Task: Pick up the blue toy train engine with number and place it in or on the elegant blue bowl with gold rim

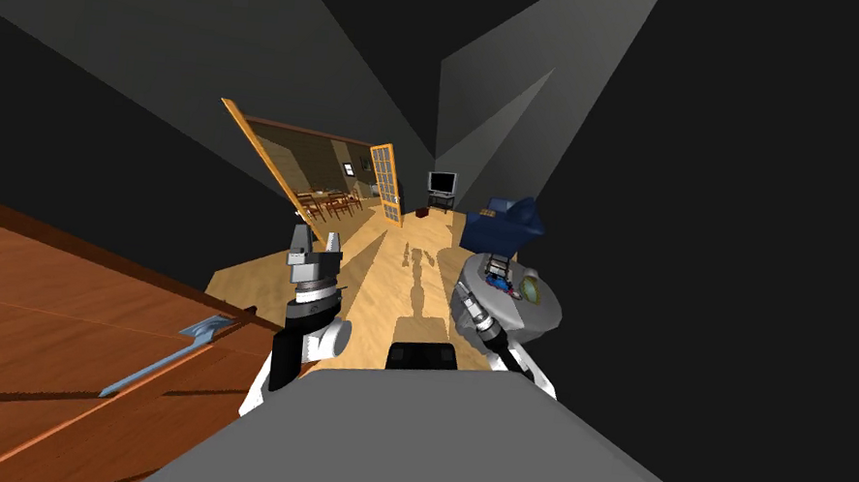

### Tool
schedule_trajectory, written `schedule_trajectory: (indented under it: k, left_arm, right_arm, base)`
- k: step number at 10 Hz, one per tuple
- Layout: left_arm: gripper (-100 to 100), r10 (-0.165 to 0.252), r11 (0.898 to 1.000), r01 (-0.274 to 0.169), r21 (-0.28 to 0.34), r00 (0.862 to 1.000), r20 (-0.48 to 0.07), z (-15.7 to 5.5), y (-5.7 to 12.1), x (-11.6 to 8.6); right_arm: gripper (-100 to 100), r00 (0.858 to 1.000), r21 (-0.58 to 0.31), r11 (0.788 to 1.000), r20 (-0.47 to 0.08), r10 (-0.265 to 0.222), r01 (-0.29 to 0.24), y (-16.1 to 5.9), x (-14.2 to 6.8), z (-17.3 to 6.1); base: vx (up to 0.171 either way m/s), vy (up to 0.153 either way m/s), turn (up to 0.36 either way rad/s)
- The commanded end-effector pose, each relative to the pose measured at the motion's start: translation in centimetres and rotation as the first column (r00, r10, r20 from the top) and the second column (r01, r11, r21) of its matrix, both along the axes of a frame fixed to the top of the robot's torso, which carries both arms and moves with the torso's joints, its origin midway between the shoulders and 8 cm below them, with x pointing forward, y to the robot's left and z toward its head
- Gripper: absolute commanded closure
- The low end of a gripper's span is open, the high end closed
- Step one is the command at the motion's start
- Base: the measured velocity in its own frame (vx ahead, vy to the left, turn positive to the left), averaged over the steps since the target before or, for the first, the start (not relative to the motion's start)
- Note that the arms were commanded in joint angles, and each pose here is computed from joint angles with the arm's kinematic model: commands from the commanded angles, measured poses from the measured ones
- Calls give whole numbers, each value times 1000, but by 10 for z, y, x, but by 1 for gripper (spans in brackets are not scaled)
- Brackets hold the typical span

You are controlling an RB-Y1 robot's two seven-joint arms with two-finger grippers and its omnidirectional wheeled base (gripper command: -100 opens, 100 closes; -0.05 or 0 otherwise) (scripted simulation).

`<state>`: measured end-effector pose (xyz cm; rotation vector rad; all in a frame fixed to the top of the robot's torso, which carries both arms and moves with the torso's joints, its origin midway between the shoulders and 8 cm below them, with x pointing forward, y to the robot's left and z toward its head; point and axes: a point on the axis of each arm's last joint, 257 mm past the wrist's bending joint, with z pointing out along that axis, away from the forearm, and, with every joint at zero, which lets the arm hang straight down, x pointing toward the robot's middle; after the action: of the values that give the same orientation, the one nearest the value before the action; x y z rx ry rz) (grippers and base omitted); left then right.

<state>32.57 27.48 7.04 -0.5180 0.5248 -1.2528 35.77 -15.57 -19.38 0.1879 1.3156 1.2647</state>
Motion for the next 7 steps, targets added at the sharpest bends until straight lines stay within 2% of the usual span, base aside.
schedule_trajectory:
  k: [1, 2, 3, 4, 5, 6, 7]
  left_arm:
    - [0, 0, 1000, 0, 0, 1000, 0, 0, 0, 0]
    - [0, 0, 1000, 0, 0, 1000, 0, 0, 0, 0]
    - [0, 0, 1000, 0, 0, 1000, 0, 0, 0, 0]
    - [0, 0, 1000, 0, 0, 1000, 0, 0, 0, 0]
    - [0, 0, 1000, 0, 0, 1000, 0, 0, 0, 0]
    - [0, 0, 1000, 0, 0, 1000, 0, 0, 0, 0]
    - [0, 0, 1000, 0, 0, 1000, 0, 0, 0, 0]
  right_arm:
    - [-100, 1000, -40, 999, -21, 10, -11, -4, -1, -17]
    - [-100, 999, -111, 993, -22, 44, -47, -3, -2, -29]
    - [-100, 998, -116, 992, -44, 36, -41, -7, -2, -39]
    - [-100, 997, -190, 979, -43, 70, -77, -8, -3, -50]
    - [-100, 996, -195, 978, -68, 59, -72, -13, -4, -61]
    - [-100, 994, -270, 957, -64, 93, -107, -16, -4, -69]
    - [-100, 993, -275, 956, -87, 82, -103, -22, -5, -80]
  base:
    - [-30, 37, 81]
    - [-31, 40, 183]
    - [-19, 27, 76]
    - [-19, 39, 127]
    - [-12, 28, 75]
    - [-14, 29, 168]
    - [-10, 18, 83]
